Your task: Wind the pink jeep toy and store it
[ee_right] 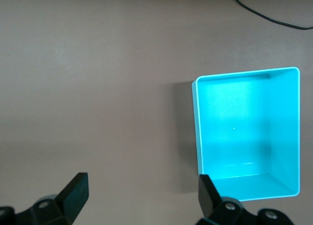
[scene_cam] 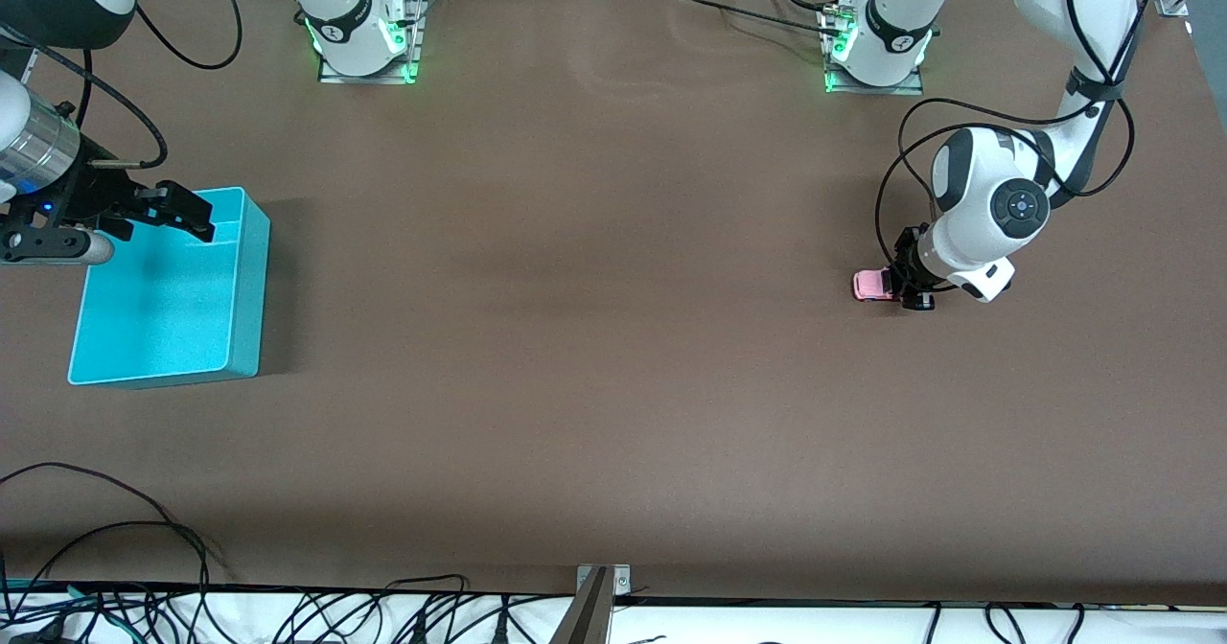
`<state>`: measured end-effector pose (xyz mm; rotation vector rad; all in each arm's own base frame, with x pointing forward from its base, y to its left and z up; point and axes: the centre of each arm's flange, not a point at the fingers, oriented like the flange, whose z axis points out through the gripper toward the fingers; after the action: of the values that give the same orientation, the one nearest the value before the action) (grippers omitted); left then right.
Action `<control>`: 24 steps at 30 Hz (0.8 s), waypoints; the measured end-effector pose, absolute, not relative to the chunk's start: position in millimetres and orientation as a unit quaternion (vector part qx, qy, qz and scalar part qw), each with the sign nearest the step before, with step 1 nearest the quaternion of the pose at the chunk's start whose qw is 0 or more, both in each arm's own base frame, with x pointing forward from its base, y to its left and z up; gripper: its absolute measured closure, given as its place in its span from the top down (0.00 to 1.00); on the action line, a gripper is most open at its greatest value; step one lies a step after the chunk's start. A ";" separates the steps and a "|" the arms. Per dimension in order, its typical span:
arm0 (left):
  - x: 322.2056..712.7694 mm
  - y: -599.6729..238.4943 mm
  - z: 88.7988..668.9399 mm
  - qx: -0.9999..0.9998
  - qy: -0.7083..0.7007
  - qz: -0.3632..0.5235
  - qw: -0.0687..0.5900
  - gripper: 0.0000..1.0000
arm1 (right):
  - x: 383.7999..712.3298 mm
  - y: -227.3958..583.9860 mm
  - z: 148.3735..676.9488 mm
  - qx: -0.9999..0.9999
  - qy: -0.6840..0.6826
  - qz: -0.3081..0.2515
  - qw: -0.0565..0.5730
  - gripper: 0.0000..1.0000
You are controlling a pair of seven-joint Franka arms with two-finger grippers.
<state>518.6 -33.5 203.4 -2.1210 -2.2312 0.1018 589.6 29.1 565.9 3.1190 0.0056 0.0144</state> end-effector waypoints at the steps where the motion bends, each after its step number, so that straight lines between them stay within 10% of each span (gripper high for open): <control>1: 520.0 -33.9 204.9 -0.689 -0.724 0.032 0.029 0.50 | 589.6 29.1 565.9 1.000 0.002 0.005 0.011 1.00; 24: 544.9 -137.9 217.9 -0.692 -0.721 0.021 0.020 0.50 | 589.6 28.6 565.9 1.000 0.001 0.005 0.011 1.00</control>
<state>544.9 -137.9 217.9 -2.1474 -2.2363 0.0652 589.6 28.6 565.9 3.1189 0.0042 0.0144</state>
